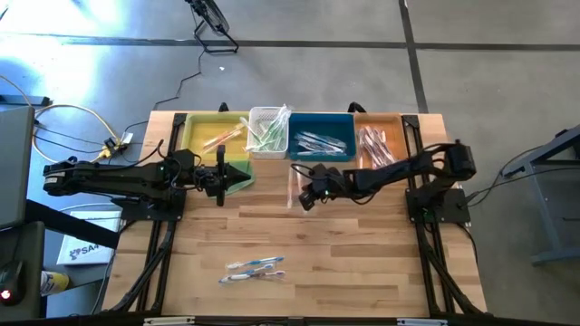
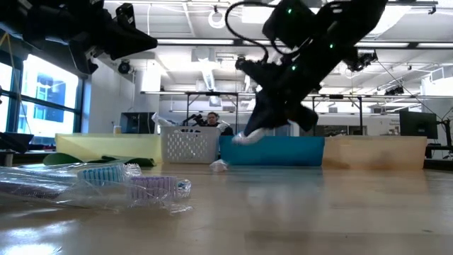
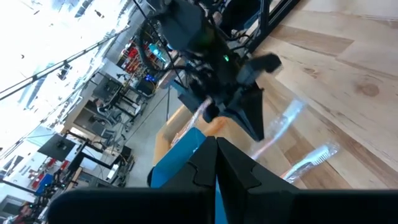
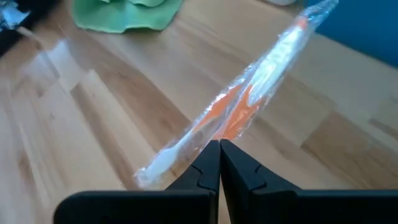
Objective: Pick & Place Toothbrushes
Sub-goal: Put the orange toothbrush into the yellow bin
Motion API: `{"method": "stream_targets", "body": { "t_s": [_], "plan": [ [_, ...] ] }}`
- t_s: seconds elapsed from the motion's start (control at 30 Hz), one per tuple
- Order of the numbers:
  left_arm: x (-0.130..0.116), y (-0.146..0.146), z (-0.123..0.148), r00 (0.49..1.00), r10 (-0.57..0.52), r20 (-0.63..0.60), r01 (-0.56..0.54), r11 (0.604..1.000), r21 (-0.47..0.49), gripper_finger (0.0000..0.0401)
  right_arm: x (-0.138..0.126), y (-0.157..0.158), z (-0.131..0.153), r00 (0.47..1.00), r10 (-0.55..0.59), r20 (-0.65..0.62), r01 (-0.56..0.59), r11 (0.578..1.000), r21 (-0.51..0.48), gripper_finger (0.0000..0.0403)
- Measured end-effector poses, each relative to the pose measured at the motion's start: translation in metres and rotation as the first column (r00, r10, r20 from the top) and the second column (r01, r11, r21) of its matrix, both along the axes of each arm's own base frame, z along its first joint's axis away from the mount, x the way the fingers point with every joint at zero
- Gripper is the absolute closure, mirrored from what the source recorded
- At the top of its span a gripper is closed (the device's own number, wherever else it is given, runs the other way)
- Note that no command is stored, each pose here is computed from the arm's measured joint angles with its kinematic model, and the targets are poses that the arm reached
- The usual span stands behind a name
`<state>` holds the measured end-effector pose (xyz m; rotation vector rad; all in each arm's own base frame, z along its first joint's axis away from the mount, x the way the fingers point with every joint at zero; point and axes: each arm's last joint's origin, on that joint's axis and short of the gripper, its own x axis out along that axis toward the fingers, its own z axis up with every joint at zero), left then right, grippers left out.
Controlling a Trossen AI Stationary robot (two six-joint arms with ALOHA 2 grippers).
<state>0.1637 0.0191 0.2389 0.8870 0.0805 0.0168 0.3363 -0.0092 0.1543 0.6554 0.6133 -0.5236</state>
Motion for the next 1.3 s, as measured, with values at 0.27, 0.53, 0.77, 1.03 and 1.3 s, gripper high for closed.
{"method": "stream_targets", "body": {
  "t_s": [0.27, 0.53, 0.77, 1.03, 1.3],
  "plan": [
    [0.000, 0.001, 0.004, 0.998, 0.043, 0.043, -0.043, 0.999, 0.009, 0.0398, -0.017, 0.008, 0.037, 0.998, 0.064, 0.023, -0.063, 0.997, -0.043, 0.0400],
    [-0.001, 0.002, 0.023, 0.968, 0.072, 0.242, -0.048, 0.994, -0.103, 0.0398, -0.030, 0.008, 0.068, 0.987, 0.150, 0.054, -0.138, 0.973, -0.187, 0.0400],
    [-0.001, 0.002, 0.018, 0.976, 0.086, 0.200, -0.035, 0.968, -0.250, 0.0398, -0.037, -0.004, 0.089, 0.976, 0.205, 0.067, -0.172, 0.926, -0.336, 0.0400],
    [0.001, 0.003, 0.011, 0.982, 0.136, 0.130, -0.047, 0.848, -0.528, 0.0398, -0.036, -0.012, 0.095, 0.967, 0.247, 0.067, -0.194, 0.878, -0.438, 0.0400],
    [0.000, 0.007, 0.007, 0.970, 0.223, 0.091, -0.123, 0.783, -0.609, 0.0399, -0.034, -0.012, 0.099, 0.960, 0.267, 0.082, -0.196, 0.852, -0.485, 0.0400]
  ]
}}
